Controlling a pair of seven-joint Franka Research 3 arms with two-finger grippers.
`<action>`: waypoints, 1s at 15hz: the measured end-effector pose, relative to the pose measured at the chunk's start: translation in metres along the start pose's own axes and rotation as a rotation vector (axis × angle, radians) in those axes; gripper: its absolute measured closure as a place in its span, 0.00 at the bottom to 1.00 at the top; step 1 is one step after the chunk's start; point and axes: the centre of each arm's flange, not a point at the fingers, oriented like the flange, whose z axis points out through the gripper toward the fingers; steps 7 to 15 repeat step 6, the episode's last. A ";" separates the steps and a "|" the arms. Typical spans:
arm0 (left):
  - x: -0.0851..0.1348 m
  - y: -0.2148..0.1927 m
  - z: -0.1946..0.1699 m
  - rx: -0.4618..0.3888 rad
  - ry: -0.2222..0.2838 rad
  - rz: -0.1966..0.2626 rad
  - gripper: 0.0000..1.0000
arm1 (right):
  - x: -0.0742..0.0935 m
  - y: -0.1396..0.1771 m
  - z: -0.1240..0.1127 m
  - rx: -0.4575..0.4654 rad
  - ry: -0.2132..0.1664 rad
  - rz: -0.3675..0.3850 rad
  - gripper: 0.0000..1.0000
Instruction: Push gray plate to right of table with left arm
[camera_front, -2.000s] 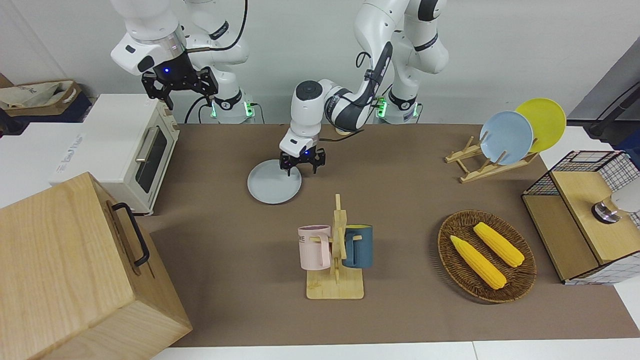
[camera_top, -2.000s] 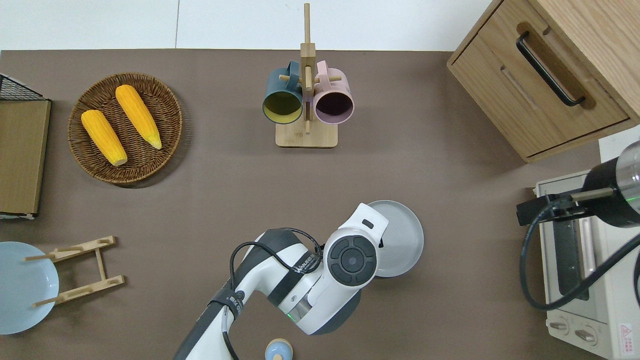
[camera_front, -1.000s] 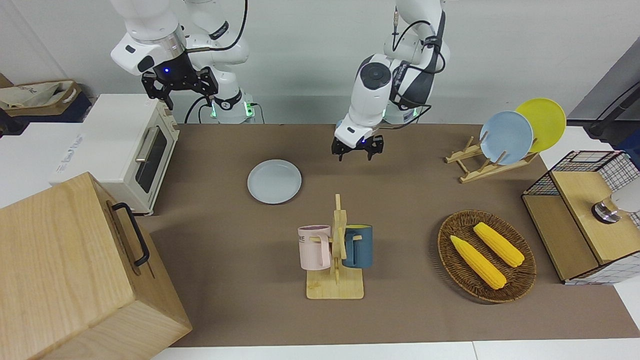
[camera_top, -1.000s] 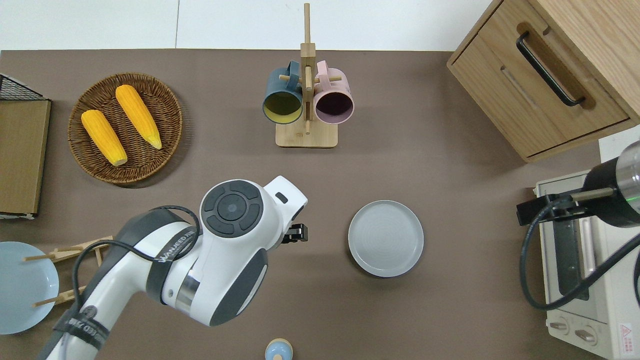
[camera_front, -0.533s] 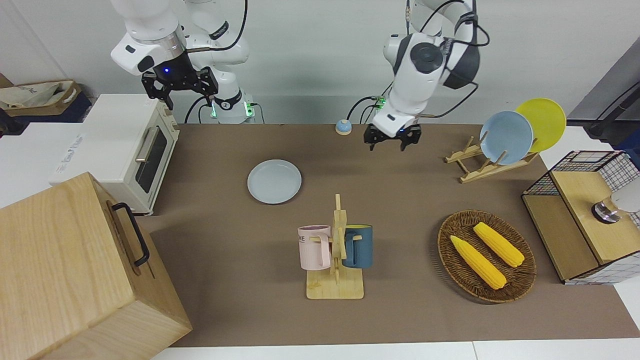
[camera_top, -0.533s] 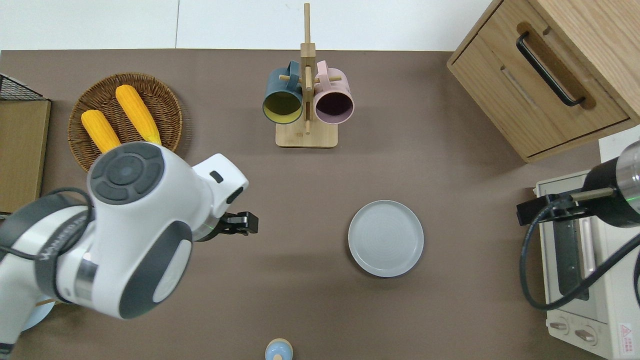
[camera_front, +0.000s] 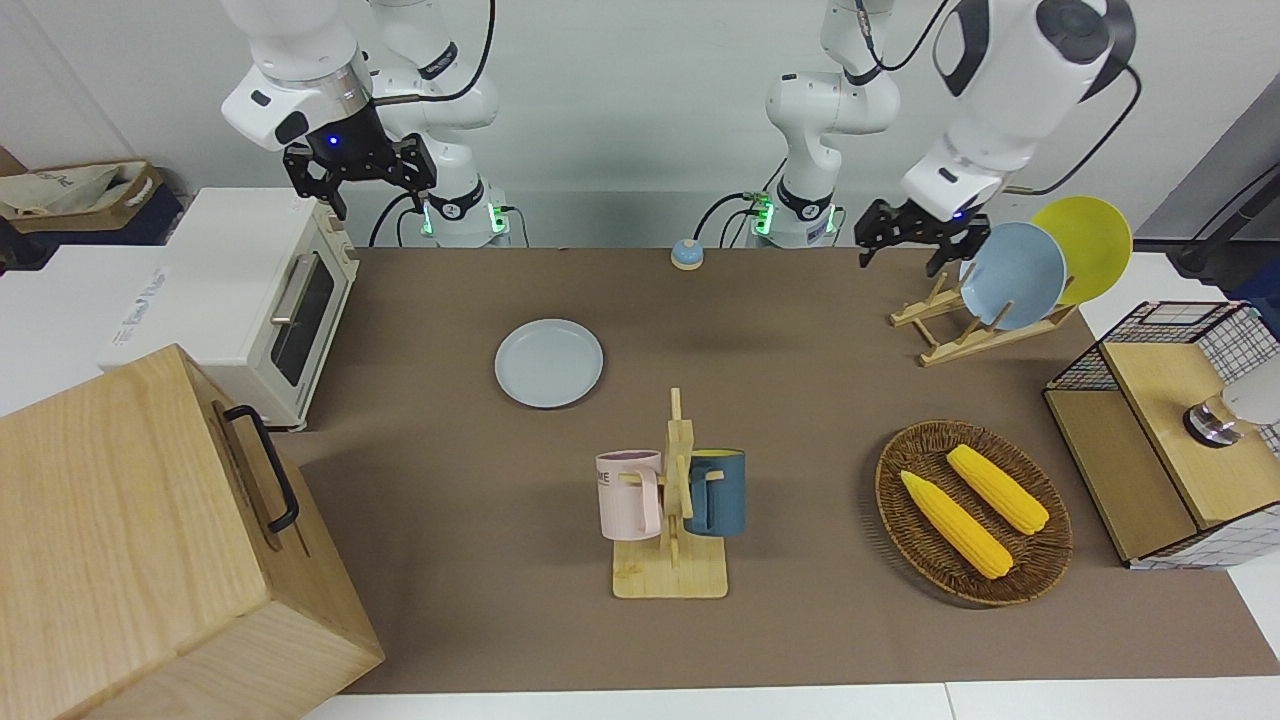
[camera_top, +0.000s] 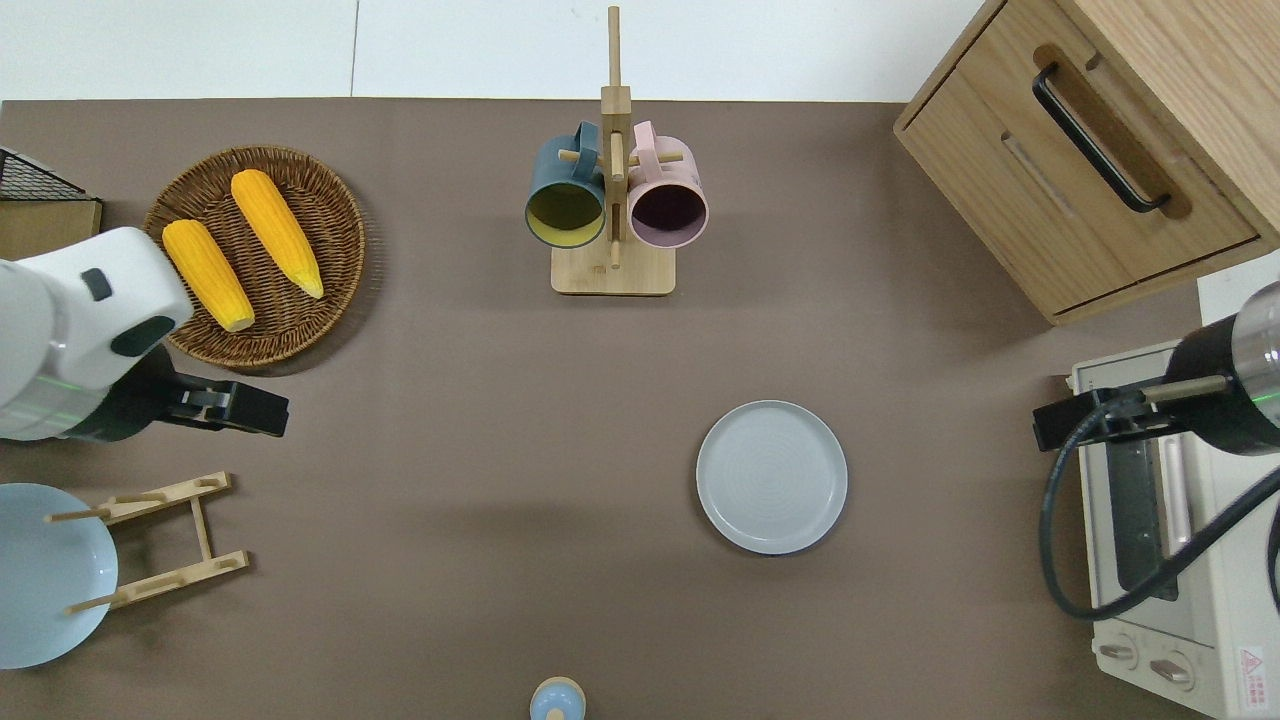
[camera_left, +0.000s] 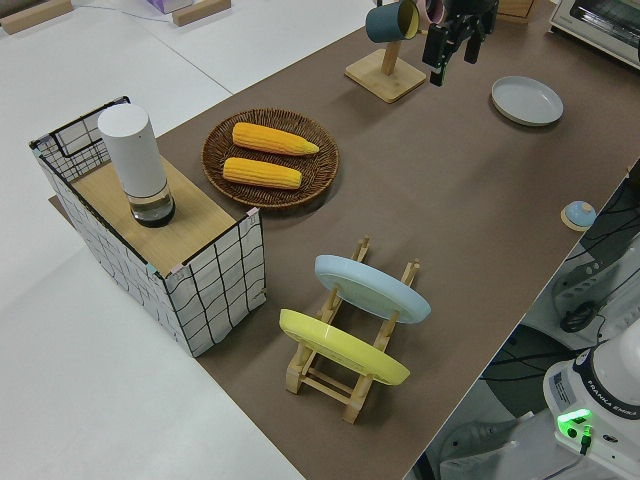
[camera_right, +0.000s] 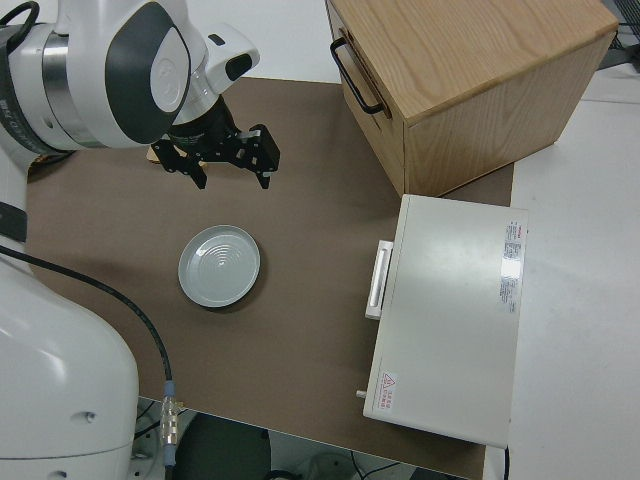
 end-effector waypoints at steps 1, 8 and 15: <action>-0.003 -0.018 -0.011 -0.002 0.015 0.012 0.00 | 0.000 0.000 0.000 0.000 0.000 0.000 0.01; -0.009 -0.046 -0.047 0.065 0.070 0.027 0.00 | 0.000 0.000 0.000 0.000 0.000 0.000 0.01; -0.009 -0.046 -0.047 0.065 0.070 0.027 0.00 | 0.000 0.000 0.000 0.000 0.000 0.000 0.01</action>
